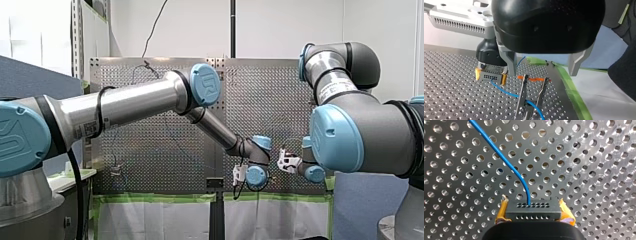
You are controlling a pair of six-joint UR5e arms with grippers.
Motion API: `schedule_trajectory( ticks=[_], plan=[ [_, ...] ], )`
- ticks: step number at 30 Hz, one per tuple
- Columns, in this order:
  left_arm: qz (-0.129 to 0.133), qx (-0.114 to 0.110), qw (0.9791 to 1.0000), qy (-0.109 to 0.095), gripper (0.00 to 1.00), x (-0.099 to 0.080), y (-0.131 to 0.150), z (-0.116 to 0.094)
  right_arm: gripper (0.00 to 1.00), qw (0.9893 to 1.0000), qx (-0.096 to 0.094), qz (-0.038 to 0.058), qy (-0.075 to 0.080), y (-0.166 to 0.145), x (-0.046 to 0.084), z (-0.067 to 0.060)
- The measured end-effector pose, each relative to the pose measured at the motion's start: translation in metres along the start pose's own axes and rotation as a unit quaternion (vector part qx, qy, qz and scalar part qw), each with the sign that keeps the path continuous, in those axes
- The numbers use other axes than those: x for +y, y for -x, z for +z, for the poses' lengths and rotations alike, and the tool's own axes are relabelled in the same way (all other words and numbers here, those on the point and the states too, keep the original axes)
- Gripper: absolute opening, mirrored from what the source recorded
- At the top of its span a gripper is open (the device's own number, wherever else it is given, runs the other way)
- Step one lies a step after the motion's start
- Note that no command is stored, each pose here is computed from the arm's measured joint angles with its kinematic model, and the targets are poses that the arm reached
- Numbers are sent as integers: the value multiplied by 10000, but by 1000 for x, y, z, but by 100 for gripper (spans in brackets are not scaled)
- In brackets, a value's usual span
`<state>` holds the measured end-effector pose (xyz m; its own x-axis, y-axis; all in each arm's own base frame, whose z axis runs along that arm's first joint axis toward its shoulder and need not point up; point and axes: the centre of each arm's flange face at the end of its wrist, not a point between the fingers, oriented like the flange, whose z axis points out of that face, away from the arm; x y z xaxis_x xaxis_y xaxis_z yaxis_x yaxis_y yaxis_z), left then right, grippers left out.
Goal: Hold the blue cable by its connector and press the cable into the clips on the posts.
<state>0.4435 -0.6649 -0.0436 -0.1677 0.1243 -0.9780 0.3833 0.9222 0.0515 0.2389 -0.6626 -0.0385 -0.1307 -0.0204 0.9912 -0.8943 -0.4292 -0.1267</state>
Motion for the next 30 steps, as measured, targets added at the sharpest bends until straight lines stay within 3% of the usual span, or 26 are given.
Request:
schedule_trajectory(
  ticks=[5,13,20,26,30],
  plan=[
    [29,49,10000,62,100,-3,6,-12,0,10000,0,-1,-1,0,0,0],
    [-129,-211,9994,228,100,-11,32,-33,0,10000,1,-2,9,0,2,0],
    [-406,-443,9977,319,100,-5,55,-39,0,10000,-20,6,4,0,1,-1],
    [-758,-658,9944,321,100,5,76,-42,0,10000,-29,11,-5,1,0,-1],
    [-1018,-822,9908,358,100,15,92,-44,0,10000,-46,14,-46,1,-2,-1]
  ],
)
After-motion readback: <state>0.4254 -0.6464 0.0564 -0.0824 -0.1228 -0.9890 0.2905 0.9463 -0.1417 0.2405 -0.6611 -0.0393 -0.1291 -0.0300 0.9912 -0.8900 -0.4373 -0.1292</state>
